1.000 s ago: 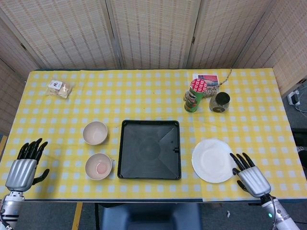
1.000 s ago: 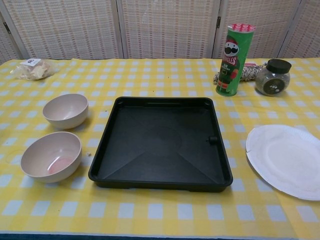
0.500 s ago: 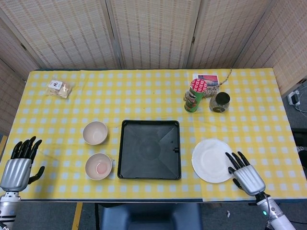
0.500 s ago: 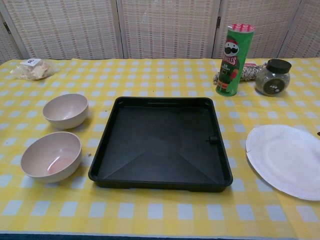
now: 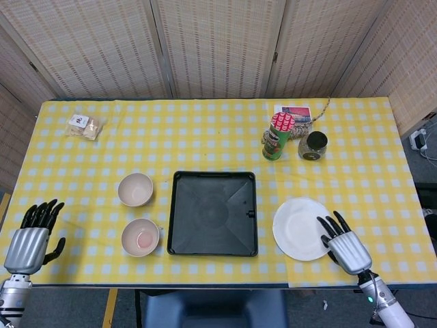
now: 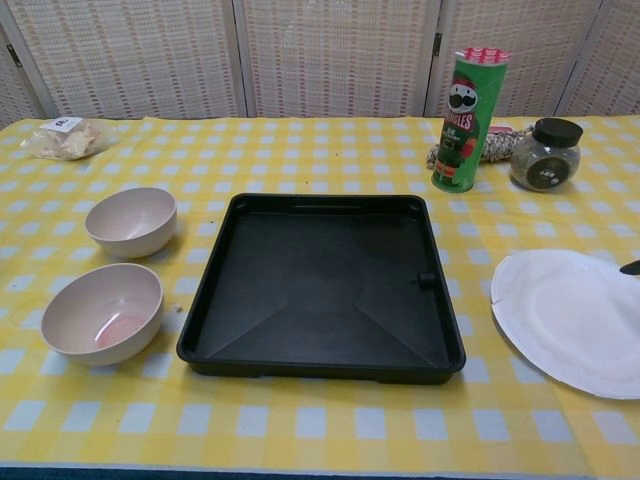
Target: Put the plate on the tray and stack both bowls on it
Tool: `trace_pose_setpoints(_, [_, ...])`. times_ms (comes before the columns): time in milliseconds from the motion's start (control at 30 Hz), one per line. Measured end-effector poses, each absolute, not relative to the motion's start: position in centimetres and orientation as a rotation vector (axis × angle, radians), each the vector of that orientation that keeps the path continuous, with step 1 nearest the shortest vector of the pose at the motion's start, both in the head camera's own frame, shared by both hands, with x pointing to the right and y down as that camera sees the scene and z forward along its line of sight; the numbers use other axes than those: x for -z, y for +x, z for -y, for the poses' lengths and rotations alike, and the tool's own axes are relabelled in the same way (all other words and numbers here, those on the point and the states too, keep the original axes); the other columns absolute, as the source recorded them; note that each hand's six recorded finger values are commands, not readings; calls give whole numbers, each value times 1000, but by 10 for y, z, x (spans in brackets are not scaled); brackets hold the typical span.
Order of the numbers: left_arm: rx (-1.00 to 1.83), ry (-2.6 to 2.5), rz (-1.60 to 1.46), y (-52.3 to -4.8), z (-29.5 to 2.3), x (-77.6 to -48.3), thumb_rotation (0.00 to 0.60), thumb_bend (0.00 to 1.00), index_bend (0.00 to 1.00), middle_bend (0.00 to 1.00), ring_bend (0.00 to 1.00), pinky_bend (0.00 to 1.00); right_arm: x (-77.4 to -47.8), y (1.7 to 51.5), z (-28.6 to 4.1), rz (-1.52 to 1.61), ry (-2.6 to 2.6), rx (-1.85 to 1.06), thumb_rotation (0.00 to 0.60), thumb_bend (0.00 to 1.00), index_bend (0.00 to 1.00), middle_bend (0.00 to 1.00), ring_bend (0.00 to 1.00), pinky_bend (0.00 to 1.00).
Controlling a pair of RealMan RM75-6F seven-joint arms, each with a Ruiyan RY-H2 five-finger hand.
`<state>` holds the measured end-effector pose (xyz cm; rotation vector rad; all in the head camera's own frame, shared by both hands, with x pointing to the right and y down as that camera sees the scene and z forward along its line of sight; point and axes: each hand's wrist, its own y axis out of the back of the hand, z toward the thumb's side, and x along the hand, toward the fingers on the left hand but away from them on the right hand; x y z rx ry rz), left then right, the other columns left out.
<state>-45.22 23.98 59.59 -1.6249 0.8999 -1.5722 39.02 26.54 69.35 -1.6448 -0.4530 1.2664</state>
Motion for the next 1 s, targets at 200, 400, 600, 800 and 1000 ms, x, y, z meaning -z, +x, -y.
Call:
trace_pose_setpoints(200, [1571, -1592, -917, -455, -237, -593, 600, 464, 0, 80, 46, 34, -691, 385, -261, 493, -1637, -1229, 600, 369, 679, 212, 180, 0])
trace_pose_setpoints(400, [1568, -1582, -924, -455, -236, -592, 600, 464, 0, 80, 46, 35, -692, 386, -259, 501, -1631, -1236, 600, 369, 694, 226, 181, 0])
trace_pose_setpoints(600, [1569, -1583, -916, -455, -237, -593, 600, 465, 0, 80, 47, 33, -696, 387, -259, 494, -1632, -1245, 600, 369, 694, 222, 181, 0])
trace_pose_setpoints(800, [1569, -1580, -914, -454, -237, -593, 600, 464, 0, 81, 46, 35, -700, 386, -259, 489, -1652, -1249, 600, 368, 673, 207, 175, 0])
trace_pose_setpoints(1000, [1569, -1576, -911, -454, -238, -593, 600, 464, 0, 80, 46, 34, -703, 386, -259, 476, -1659, -1258, 600, 368, 577, 161, 155, 0])
